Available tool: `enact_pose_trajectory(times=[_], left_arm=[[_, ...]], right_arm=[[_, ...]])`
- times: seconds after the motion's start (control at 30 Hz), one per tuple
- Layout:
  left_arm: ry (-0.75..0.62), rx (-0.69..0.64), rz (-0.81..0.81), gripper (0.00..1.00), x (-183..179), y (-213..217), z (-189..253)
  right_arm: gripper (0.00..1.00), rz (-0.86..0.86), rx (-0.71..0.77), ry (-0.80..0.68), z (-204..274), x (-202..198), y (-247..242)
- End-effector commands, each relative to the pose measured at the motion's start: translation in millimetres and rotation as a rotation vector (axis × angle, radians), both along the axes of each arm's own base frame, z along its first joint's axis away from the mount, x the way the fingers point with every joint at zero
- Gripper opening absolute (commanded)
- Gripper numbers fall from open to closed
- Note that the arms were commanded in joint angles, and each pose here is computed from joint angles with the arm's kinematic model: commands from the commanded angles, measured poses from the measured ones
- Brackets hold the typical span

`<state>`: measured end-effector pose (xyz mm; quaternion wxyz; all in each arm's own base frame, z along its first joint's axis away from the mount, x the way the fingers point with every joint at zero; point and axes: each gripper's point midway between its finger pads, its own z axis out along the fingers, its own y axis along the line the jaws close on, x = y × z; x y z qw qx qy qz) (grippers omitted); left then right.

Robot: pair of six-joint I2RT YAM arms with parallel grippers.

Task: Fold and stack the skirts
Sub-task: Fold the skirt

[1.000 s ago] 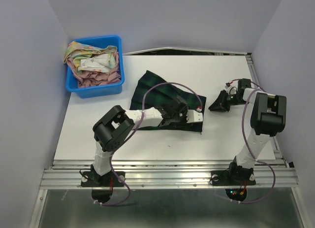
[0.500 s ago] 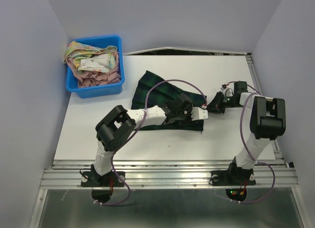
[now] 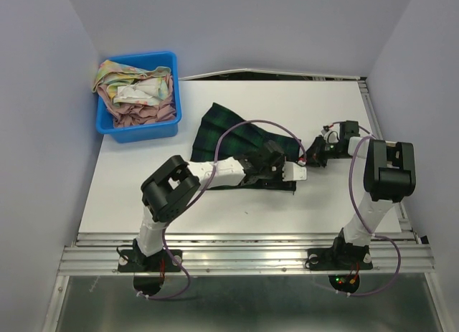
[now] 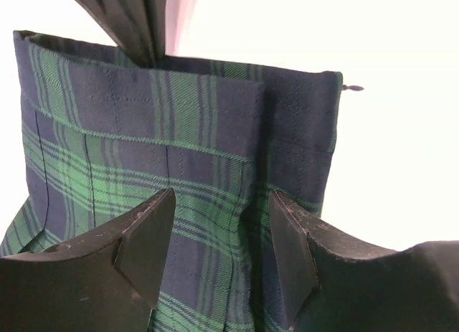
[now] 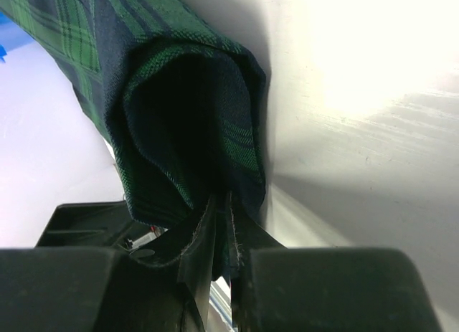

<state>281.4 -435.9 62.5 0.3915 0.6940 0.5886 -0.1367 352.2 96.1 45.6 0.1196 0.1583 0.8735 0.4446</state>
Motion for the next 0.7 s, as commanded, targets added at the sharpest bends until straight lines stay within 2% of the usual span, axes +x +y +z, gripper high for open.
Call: enact_pose_trajectory(times=[0.0,0.13,0.23,0.33,0.37,0.4,0.43,0.53,0.57,0.67], left_arm=[[-0.064,-0.046,-0.008,0.66,4,-12,21],[-0.069,-0.04,-0.005,0.66,7,-18,17],[-0.069,-0.028,-0.005,0.6,9,-19,10],[-0.077,-0.02,0.016,0.5,14,-19,6],[-0.075,-0.024,0.023,0.42,14,-19,8],[-0.064,-0.032,0.026,0.38,13,-20,10],[-0.061,-0.041,0.024,0.29,12,-20,13],[-0.057,-0.068,0.023,0.17,9,-21,25],[-0.063,-0.081,0.021,0.1,9,-21,33],[-0.052,-0.103,0.006,0.01,3,-20,45]], right_arm=[[0.17,-0.004,0.018,-0.02,-2,4,1],[0.16,-0.01,0.014,-0.004,-8,4,0],[0.16,-0.008,0.018,-0.006,-7,5,0],[0.16,-0.008,0.02,-0.016,-4,5,1],[0.16,-0.007,0.023,-0.015,-3,5,1],[0.14,-0.009,0.027,-0.018,-2,5,1],[0.11,-0.01,0.025,-0.027,1,6,1],[0.11,-0.015,0.012,-0.033,1,8,0],[0.11,-0.017,0.008,-0.037,1,10,-1],[0.08,-0.025,0.006,-0.024,-3,12,-2]])
